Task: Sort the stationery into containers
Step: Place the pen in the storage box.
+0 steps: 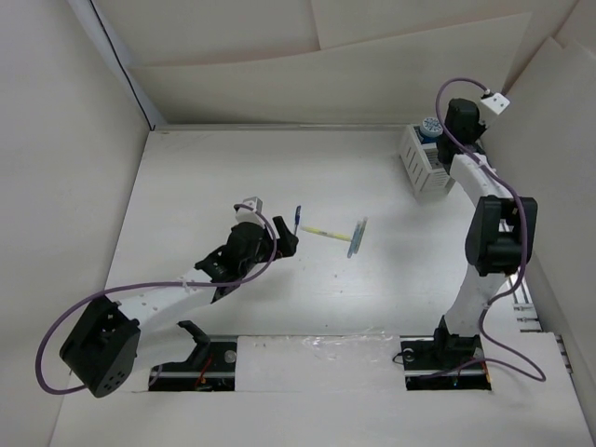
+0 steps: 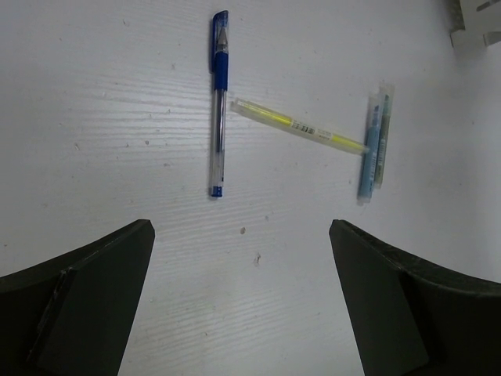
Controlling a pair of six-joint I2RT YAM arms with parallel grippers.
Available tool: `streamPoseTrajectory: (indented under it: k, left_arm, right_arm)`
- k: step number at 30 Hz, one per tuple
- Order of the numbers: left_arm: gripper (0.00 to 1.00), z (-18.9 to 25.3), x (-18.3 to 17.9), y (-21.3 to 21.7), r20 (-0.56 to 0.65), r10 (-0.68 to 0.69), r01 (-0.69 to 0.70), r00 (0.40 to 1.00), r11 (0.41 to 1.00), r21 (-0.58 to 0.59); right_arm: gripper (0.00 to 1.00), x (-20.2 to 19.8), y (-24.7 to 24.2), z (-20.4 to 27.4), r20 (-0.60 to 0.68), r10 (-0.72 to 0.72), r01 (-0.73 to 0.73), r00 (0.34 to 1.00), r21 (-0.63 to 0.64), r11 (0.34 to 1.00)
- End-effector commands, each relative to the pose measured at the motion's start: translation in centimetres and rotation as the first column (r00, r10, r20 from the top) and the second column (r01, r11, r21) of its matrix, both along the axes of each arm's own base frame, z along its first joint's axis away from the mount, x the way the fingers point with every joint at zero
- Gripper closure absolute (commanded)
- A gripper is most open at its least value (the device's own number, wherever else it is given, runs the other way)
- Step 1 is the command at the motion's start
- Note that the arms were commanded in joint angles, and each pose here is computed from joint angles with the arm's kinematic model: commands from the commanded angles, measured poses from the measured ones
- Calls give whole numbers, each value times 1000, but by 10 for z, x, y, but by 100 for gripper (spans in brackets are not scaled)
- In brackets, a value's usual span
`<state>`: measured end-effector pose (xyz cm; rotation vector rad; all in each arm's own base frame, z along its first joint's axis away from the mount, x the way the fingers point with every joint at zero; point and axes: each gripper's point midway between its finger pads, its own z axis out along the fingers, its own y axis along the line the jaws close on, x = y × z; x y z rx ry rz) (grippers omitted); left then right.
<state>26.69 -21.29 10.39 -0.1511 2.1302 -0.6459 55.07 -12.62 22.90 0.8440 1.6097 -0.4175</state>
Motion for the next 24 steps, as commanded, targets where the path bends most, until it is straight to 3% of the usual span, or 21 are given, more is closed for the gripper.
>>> streamPoseTrajectory:
  k: [1, 6, 10, 11, 14, 17, 22, 24]
  left_arm:
    - [6, 19, 9, -9, 57, -13, 14, 998, 1000, -24]
    - [6, 16, 9, -9, 50, -13, 14, 999, 1000, -18]
    - [6, 19, 9, -9, 59, -13, 14, 998, 1000, -25]
    - [6, 23, 8, -9, 68, -12, 15, 998, 999, -33]
    - [6, 29, 7, -8, 79, -12, 15, 997, 999, -42]
    - [6, 34, 6, -5, 89, -3, 7, 996, 999, -46]
    - [6, 40, 4, 6, 95, 34, -30, 995, 999, -43]
    - [8, 53, 3, 11, 124, 53, -45, 991, 997, -60]
  right_arm:
    - [95, 8, 0, 30, 77, -44, 48, 996, -60, 997]
    - [90, 3, 17, 9, 27, -11, 13, 1000, -68, 998]
    - [74, 0, 37, 4, 18, 25, -24, 1000, -68, 997]
    - [64, -3, 37, 9, 34, 24, -22, 999, -62, 998]
    - [47, -13, 46, 18, 51, 40, -38, 998, -55, 998]
    - [39, -24, 48, 24, 59, 58, -55, 997, -51, 997]
    - [38, -55, 74, 62, 127, 126, -124, 984, -22, 992]
    - [45, -63, 106, 58, 117, 224, -226, 968, 4, 974]
